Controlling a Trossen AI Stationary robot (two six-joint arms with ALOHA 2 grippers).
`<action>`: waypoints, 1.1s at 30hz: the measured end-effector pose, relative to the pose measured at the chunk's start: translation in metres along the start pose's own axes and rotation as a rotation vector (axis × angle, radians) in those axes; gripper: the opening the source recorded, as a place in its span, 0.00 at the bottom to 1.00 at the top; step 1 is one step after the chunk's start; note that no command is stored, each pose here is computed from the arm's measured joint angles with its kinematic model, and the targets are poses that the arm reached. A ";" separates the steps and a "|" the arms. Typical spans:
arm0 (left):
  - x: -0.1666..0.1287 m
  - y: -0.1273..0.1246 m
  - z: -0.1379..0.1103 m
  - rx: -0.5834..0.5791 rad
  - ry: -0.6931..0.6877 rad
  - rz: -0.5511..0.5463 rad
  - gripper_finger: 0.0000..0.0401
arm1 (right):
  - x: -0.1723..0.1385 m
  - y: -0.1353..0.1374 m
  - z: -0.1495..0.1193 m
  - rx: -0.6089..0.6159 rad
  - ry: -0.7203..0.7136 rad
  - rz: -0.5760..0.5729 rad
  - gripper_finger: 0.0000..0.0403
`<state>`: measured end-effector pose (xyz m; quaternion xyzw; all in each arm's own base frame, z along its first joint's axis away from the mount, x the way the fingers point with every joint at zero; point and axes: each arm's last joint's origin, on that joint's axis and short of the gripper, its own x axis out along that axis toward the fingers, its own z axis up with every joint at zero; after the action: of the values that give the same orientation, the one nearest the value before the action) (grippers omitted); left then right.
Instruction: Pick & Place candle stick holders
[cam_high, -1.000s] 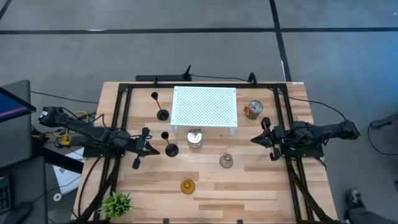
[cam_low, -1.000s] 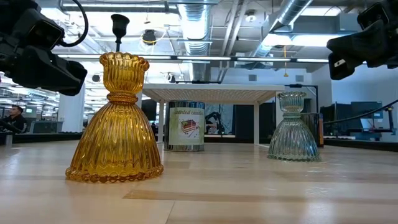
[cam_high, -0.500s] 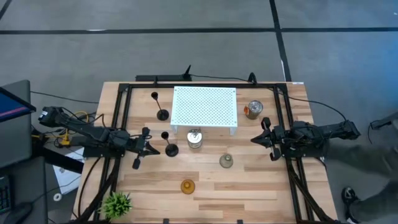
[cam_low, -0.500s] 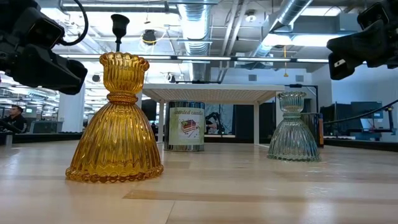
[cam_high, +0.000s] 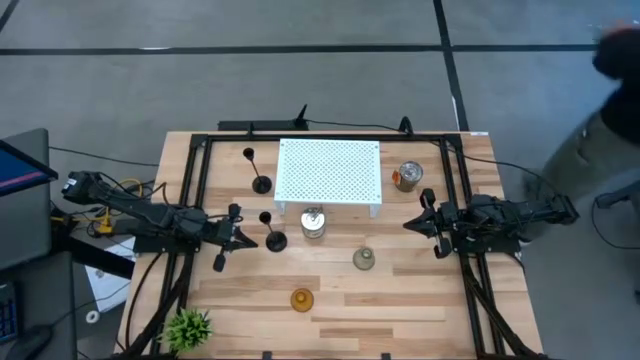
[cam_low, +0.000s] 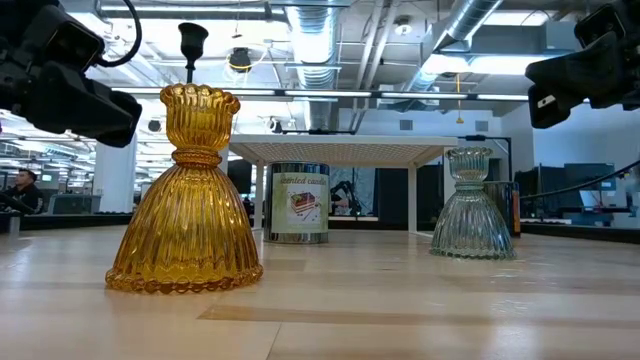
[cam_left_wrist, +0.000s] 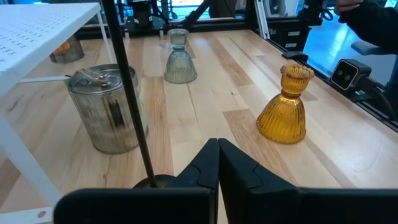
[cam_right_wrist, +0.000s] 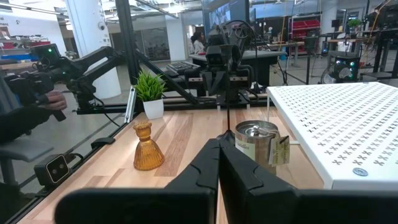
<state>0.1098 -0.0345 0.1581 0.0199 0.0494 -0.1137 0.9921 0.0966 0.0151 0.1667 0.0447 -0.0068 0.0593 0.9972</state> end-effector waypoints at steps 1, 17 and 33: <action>0.000 0.000 0.000 0.000 -0.001 0.000 0.01 | 0.000 0.000 0.000 0.000 0.000 0.000 0.00; 0.000 0.000 0.001 -0.001 -0.010 0.000 0.01 | 0.000 0.000 0.000 0.000 0.000 0.000 0.00; 0.004 0.012 0.004 -0.126 -0.050 0.366 0.01 | 0.000 0.000 0.000 -0.019 0.000 0.000 0.00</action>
<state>0.1173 -0.0239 0.1616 -0.0364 0.0276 0.0715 0.9964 0.0966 0.0151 0.1667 0.0354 -0.0075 0.0592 0.9976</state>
